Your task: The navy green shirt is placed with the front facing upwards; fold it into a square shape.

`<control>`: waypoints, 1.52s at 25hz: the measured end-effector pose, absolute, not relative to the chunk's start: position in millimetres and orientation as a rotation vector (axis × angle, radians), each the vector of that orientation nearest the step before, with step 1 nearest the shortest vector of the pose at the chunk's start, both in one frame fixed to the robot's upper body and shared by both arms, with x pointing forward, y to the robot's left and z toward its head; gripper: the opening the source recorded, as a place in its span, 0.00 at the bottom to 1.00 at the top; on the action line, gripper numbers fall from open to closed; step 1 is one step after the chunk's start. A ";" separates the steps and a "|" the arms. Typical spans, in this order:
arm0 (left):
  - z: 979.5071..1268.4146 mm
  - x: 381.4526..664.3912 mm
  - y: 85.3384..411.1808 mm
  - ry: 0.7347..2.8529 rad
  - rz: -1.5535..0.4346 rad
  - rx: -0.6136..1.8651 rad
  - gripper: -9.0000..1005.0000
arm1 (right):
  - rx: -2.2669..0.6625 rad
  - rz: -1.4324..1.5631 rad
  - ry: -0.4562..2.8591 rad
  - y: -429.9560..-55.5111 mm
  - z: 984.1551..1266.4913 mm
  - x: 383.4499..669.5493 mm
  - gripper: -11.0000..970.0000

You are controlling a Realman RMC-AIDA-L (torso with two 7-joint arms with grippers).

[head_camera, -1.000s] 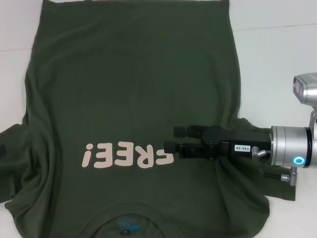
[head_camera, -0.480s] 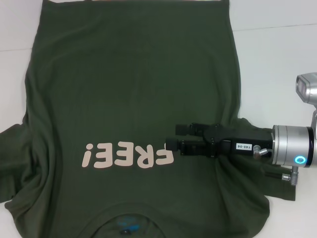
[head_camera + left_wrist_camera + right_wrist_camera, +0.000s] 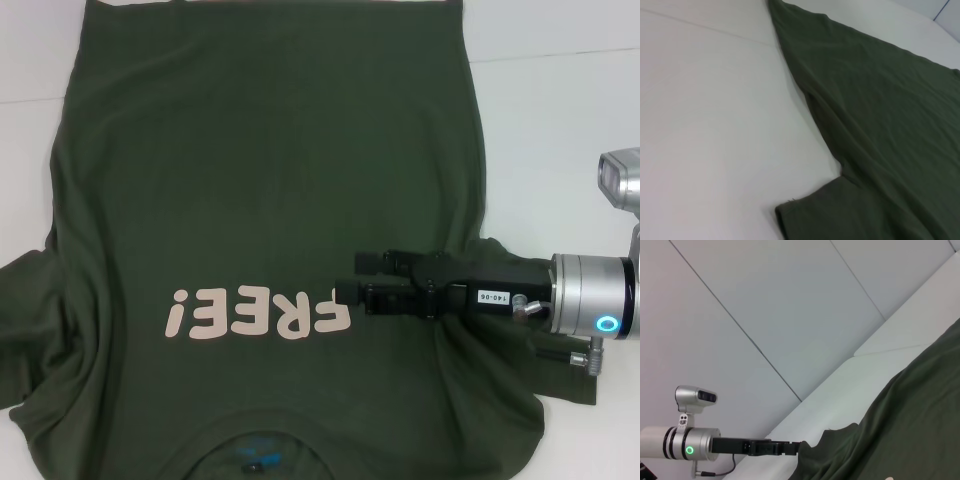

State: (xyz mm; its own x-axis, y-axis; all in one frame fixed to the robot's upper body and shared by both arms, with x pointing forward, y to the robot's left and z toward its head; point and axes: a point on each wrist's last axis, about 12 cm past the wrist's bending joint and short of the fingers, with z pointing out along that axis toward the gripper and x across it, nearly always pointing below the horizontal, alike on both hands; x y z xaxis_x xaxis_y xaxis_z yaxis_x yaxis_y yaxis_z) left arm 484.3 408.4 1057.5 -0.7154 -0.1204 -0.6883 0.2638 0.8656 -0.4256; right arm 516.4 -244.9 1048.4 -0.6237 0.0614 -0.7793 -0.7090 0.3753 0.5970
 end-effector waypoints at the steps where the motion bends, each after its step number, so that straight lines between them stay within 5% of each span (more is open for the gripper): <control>1: 1057.0 484.2 407.8 2.280 -0.658 0.104 0.81 | -0.560 1.317 1.894 -244.9 1048.4 516.4 0.94; 38: 1053.5 492.2 393.3 2.341 -0.742 0.120 0.77 | -0.545 1.309 1.886 -247.9 1049.4 517.2 0.94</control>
